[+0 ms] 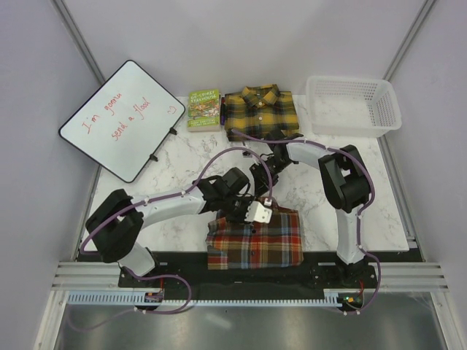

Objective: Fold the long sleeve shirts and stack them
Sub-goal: Fold the shirt

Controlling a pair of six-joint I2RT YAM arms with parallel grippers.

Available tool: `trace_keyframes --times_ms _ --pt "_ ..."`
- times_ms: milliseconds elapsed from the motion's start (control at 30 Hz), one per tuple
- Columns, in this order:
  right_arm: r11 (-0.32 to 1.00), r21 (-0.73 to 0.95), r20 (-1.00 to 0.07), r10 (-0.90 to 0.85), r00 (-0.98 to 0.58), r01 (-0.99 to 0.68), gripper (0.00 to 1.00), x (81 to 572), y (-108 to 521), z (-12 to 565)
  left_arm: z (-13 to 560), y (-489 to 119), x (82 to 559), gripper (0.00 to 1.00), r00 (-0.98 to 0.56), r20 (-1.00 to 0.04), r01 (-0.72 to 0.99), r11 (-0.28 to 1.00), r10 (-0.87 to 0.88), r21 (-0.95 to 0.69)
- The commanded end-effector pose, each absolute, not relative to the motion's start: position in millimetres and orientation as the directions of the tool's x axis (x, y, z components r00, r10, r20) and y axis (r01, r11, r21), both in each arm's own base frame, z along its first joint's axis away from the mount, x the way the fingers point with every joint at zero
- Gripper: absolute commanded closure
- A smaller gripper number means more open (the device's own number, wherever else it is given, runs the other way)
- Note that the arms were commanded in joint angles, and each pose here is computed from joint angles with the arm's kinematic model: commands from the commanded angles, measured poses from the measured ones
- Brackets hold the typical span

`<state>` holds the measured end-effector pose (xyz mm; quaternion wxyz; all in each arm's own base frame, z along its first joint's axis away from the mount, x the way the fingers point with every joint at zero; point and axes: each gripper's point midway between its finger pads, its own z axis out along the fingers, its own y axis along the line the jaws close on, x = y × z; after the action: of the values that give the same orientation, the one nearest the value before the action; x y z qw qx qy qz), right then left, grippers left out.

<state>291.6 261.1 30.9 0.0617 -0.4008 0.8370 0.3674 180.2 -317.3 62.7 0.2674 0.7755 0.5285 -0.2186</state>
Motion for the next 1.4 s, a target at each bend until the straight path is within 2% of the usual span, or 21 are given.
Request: trace_keyframes --times_ms 0,100,133,200,233,300,333,433,767,1100,1167,1200,1233,1367 --pt "0.372 0.557 -0.418 -0.647 -0.638 -0.742 0.70 287.5 263.4 29.1 70.9 -319.6 176.6 0.52 0.332 -0.637 0.938 -0.317 0.696 0.142" --pt "0.374 0.543 -0.414 -0.660 -0.627 -0.752 0.71 287.4 261.4 24.2 67.5 -321.1 180.2 0.51 0.321 -0.627 0.942 -0.307 0.710 0.135" --pt "0.374 0.539 -0.413 -0.663 -0.624 -0.754 0.71 287.2 261.1 22.8 69.1 -322.3 183.5 0.55 0.316 -0.628 0.944 -0.300 0.711 0.136" --pt "0.374 0.531 -0.405 -0.676 -0.616 -0.760 0.72 285.0 259.3 18.3 69.7 -324.1 185.6 0.64 0.301 -0.631 0.949 -0.287 0.715 0.127" --pt "0.375 0.528 -0.404 -0.679 -0.614 -0.762 0.72 285.1 258.5 16.9 75.7 -327.8 189.4 0.73 0.303 -0.636 0.949 -0.281 0.709 0.139" --pt "0.375 0.520 -0.399 -0.687 -0.607 -0.767 0.73 284.4 257.5 12.5 84.6 -331.1 193.4 0.82 0.301 -0.644 0.951 -0.268 0.703 0.153" --pt "0.376 0.522 -0.394 -0.689 -0.608 -0.766 0.74 283.4 256.7 11.4 91.5 -333.7 196.2 0.91 0.306 -0.649 0.950 -0.264 0.696 0.165" --pt "0.371 0.516 -0.401 -0.692 -0.600 -0.772 0.75 285.0 256.3 11.4 106.3 -338.4 204.1 0.98 0.306 -0.659 0.951 -0.246 0.687 0.185" --pt "0.360 0.509 -0.410 -0.697 -0.588 -0.782 0.76 282.9 256.1 14.5 110.4 -329.5 249.3 0.98 0.315 -0.635 0.948 -0.205 0.706 0.242" --pt "0.361 0.502 -0.414 -0.697 -0.585 -0.786 0.76 287.3 256.9 13.6 90.1 -330.0 268.6 0.96 0.308 -0.620 0.950 -0.194 0.721 0.247" --pt "0.364 0.497 -0.413 -0.699 -0.584 -0.788 0.76 289.0 256.7 13.3 89.5 -331.2 272.9 0.92 0.325 -0.612 0.943 -0.200 0.721 0.266" --pt "0.368 0.493 -0.416 -0.696 -0.585 -0.788 0.76 292.0 257.3 14.6 86.0 -329.6 275.4 0.87 0.319 -0.604 0.945 -0.195 0.730 0.264" --pt "0.375 0.483 -0.419 -0.695 -0.585 -0.791 0.75 295.5 256.3 16.1 87.3 -328.0 278.7 0.78 0.318 -0.598 0.944 -0.186 0.736 0.273" --pt "0.403 0.417 -0.482 -0.662 -0.574 -0.815 0.69 332.2 251.0 45.8 115.0 -319.4 284.5 0.62 0.273 -0.639 0.955 -0.121 0.720 0.272"
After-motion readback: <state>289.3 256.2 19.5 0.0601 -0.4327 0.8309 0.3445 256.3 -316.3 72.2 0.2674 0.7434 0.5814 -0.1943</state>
